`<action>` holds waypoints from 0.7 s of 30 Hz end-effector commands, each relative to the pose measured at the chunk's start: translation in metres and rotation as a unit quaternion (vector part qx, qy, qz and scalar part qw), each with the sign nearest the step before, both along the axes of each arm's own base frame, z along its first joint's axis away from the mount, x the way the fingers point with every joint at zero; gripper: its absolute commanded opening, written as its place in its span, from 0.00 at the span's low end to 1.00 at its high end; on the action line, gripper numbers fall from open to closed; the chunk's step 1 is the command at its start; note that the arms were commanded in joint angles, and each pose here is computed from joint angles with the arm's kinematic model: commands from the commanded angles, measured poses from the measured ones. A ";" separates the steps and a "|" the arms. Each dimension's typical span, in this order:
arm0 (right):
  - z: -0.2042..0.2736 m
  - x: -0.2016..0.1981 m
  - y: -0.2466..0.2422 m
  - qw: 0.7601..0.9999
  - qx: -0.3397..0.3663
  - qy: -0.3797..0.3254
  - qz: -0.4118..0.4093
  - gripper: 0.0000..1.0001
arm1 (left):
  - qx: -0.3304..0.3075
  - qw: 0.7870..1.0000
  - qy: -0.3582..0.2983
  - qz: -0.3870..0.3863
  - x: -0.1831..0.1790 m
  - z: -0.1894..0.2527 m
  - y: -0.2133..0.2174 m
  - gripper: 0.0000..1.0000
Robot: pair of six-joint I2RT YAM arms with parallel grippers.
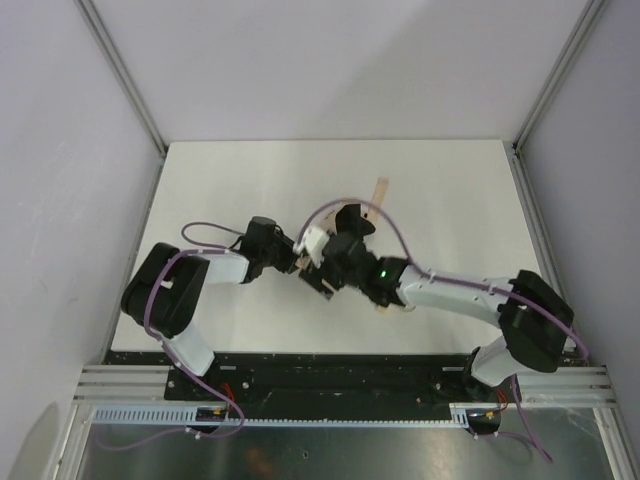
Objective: Put away the umbrella
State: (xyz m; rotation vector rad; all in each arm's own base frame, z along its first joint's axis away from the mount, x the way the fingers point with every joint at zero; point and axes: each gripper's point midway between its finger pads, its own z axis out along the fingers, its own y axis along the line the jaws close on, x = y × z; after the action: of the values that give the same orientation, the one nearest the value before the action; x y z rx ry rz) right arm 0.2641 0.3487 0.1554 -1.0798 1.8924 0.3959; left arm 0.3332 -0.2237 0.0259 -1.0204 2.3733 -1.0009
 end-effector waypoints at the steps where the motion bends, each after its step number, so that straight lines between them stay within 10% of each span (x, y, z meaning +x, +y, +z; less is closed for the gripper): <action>1: -0.021 0.012 -0.001 0.991 -0.037 -0.124 -0.032 0.77 | 0.099 0.987 0.129 0.001 -0.050 -0.060 0.036 0.00; 21: -0.095 0.054 0.017 0.970 -0.111 -0.206 -0.061 0.74 | 0.100 0.977 0.187 -0.005 -0.065 -0.069 0.034 0.00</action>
State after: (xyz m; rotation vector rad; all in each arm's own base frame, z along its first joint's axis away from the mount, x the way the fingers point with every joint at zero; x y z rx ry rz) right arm 0.2888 0.3569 0.0473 -1.1830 1.6828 -0.0798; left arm 0.3306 -0.2254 0.0215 -1.0781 2.4613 -0.9604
